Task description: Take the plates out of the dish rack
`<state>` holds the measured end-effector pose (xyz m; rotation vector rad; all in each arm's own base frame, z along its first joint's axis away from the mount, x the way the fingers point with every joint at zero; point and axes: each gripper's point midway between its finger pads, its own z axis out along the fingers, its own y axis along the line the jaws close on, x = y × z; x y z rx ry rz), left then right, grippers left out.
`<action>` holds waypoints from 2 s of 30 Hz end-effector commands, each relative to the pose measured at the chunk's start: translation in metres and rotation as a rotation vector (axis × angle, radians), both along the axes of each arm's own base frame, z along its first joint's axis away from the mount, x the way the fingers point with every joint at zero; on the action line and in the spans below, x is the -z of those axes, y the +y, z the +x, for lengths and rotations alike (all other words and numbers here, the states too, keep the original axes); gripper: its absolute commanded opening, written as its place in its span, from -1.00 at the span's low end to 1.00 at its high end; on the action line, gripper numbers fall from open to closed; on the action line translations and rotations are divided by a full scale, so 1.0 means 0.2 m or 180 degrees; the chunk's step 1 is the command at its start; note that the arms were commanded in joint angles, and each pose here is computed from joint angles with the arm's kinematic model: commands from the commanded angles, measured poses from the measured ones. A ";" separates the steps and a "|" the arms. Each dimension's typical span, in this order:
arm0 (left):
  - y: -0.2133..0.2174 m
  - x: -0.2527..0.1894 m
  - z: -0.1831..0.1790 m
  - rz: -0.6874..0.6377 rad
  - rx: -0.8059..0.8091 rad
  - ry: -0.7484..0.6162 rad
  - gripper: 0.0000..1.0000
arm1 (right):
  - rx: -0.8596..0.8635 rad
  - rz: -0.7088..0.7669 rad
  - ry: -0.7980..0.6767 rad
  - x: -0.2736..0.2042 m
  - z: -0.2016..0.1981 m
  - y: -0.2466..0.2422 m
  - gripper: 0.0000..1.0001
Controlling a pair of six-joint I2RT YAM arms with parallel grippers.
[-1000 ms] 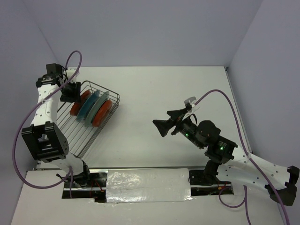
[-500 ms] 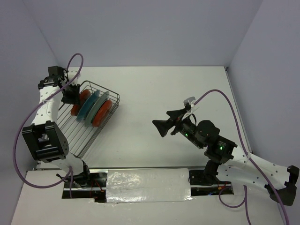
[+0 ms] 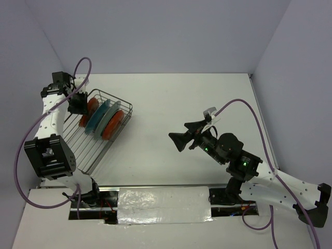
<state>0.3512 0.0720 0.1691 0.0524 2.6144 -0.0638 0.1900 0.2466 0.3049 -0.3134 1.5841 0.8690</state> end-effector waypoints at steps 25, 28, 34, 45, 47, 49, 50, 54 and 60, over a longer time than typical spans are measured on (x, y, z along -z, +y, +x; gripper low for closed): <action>-0.08 -0.41 0.07 -0.0244 -0.0039 -0.0728 -1.00 | 0.0015 0.0121 -0.0135 -0.14 0.00 -0.01 0.97; -0.09 -0.38 0.04 -0.0270 -0.0045 -0.0683 -1.00 | 0.0014 0.0120 -0.0129 -0.14 0.00 -0.02 0.97; -0.14 -0.36 -0.01 -0.0387 -0.0042 -0.0721 -1.00 | 0.0000 0.0124 -0.0138 -0.14 0.00 -0.01 0.97; -0.29 -0.80 0.07 -0.0862 0.0101 -0.1641 -1.00 | -0.0020 0.0116 -0.0134 -0.14 -0.01 -0.01 0.97; -0.30 -0.87 0.07 -0.0891 0.0093 -0.1764 -1.00 | 0.0019 0.0080 -0.0115 -0.12 0.01 -0.01 0.97; -0.33 -0.96 0.06 -0.0941 0.0163 -0.1923 -1.00 | 0.0024 0.0059 -0.0108 -0.12 0.01 0.00 0.96; -0.34 -0.98 0.06 -0.0974 0.0180 -0.1971 -1.00 | 0.0029 0.0038 -0.0089 -0.11 0.02 0.00 0.96; -0.45 -1.06 0.05 -0.0995 0.0400 -0.2163 -1.00 | 0.0091 0.0022 -0.0071 -0.10 0.03 0.00 0.97; -0.83 -1.04 0.09 -0.0604 0.0835 -0.2171 -1.00 | 0.0699 0.0110 0.0113 -0.07 0.12 -0.15 0.95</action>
